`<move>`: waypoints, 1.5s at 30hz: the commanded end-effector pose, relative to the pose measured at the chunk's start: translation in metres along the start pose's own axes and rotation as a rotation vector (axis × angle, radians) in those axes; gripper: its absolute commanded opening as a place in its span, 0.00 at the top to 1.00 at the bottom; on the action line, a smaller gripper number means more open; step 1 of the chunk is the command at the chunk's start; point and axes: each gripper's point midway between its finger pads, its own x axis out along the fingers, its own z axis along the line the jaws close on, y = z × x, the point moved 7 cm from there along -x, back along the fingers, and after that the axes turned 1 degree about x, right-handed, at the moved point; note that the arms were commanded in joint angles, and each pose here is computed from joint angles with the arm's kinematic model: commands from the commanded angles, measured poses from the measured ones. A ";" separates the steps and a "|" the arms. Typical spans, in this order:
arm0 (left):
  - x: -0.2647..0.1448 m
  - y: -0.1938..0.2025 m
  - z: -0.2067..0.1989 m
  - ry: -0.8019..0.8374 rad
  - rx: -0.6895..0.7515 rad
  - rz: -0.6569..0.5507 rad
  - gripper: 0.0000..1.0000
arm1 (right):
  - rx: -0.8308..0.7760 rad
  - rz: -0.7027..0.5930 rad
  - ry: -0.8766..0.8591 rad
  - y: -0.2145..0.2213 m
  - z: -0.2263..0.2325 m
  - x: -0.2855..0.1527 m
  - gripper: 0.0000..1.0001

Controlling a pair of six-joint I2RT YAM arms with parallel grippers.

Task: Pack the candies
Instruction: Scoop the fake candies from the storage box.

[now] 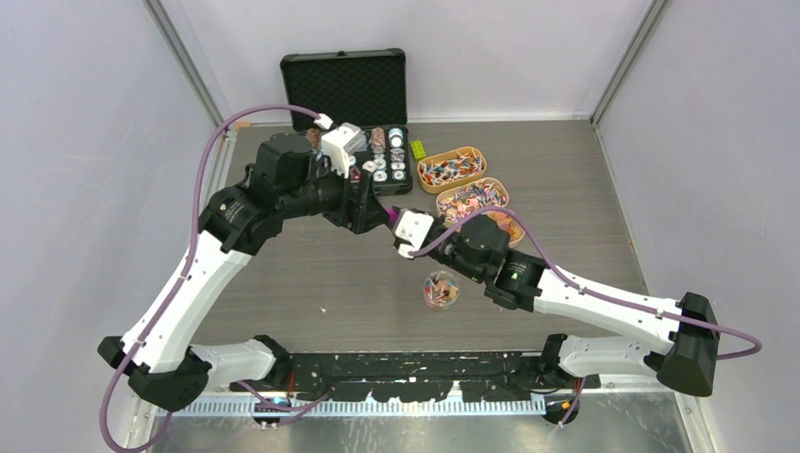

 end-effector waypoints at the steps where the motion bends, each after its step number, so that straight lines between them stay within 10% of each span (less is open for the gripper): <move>1: 0.001 -0.016 -0.008 0.050 -0.021 -0.111 0.33 | 0.028 -0.079 0.091 -0.017 -0.014 0.001 1.00; 11: 0.010 -0.019 -0.013 0.114 -0.049 -0.126 0.99 | 0.019 -0.052 0.129 -0.013 -0.018 -0.004 0.91; 17: 0.021 -0.033 0.001 0.059 0.069 -0.188 1.00 | 0.145 0.027 0.157 0.003 -0.024 -0.011 0.29; 27: 0.071 -0.063 0.045 -0.048 0.444 -0.204 1.00 | 0.467 0.061 0.292 0.047 -0.090 -0.052 0.28; 45: 0.179 -0.080 0.125 0.037 0.673 -0.151 1.00 | 1.079 0.431 0.644 0.212 -0.235 -0.038 0.40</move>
